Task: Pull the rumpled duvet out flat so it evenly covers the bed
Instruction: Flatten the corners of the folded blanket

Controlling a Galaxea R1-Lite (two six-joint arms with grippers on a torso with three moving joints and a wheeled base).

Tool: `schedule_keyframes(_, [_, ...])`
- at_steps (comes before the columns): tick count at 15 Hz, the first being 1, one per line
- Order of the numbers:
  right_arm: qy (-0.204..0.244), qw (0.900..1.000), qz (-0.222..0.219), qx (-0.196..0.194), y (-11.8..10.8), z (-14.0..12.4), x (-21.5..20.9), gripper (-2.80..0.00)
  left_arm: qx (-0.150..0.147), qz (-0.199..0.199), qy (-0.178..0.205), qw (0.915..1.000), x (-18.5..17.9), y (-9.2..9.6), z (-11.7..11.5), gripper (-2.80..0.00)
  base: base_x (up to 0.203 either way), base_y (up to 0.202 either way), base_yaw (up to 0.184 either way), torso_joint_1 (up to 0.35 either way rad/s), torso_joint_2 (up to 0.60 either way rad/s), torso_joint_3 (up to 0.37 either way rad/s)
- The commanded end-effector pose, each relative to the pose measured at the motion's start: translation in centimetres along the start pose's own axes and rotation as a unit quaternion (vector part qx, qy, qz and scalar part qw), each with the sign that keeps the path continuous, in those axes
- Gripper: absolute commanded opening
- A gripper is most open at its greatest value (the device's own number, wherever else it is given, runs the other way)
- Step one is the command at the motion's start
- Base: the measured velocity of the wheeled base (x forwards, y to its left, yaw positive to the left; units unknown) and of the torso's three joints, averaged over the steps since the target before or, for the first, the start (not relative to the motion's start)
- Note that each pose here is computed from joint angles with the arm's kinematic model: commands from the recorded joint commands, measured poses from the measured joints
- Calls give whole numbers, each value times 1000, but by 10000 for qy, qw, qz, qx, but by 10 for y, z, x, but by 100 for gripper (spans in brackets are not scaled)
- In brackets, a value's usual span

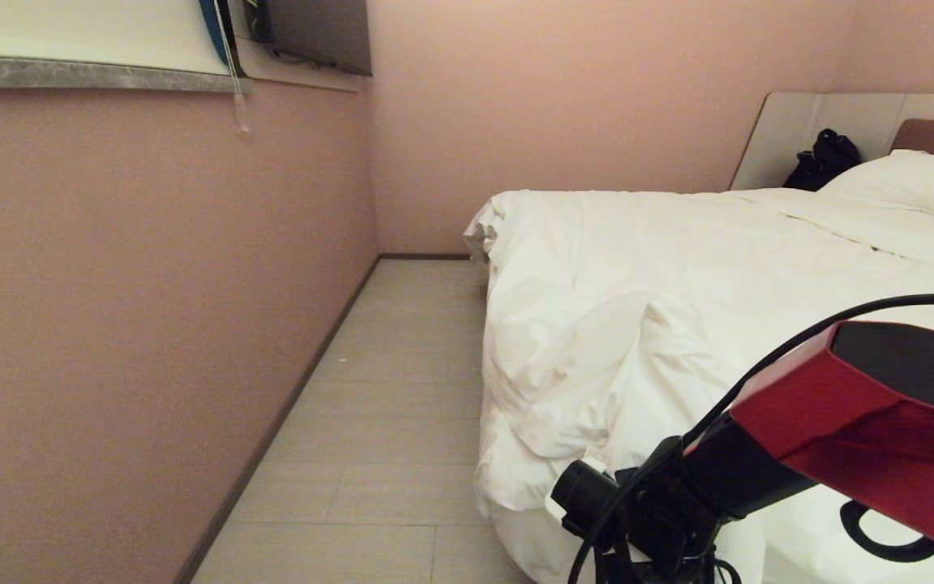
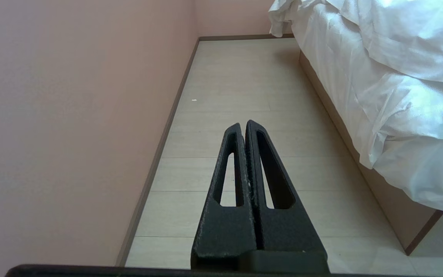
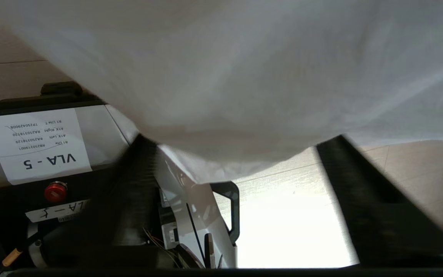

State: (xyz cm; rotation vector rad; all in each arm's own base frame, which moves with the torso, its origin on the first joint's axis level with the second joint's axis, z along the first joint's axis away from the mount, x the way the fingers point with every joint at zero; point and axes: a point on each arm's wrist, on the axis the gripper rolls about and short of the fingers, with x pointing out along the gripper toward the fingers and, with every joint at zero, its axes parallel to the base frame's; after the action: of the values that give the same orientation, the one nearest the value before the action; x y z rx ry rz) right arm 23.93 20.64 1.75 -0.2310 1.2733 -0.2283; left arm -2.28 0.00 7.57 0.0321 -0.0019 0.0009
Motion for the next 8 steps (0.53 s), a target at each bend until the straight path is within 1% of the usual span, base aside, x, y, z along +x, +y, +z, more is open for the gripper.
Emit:
schedule_keyframes(1, [-24,10000,17,35,1,2,-1,-280,0,-2,-6,10000,0,0,0,-280,0,0,0,0,0,0])
schedule_keyframes(8, [-19,10000,43,86,-2,4,-2,-280,0,4,-6,10000,0,0,0,-280,0,0,0,0,0,0])
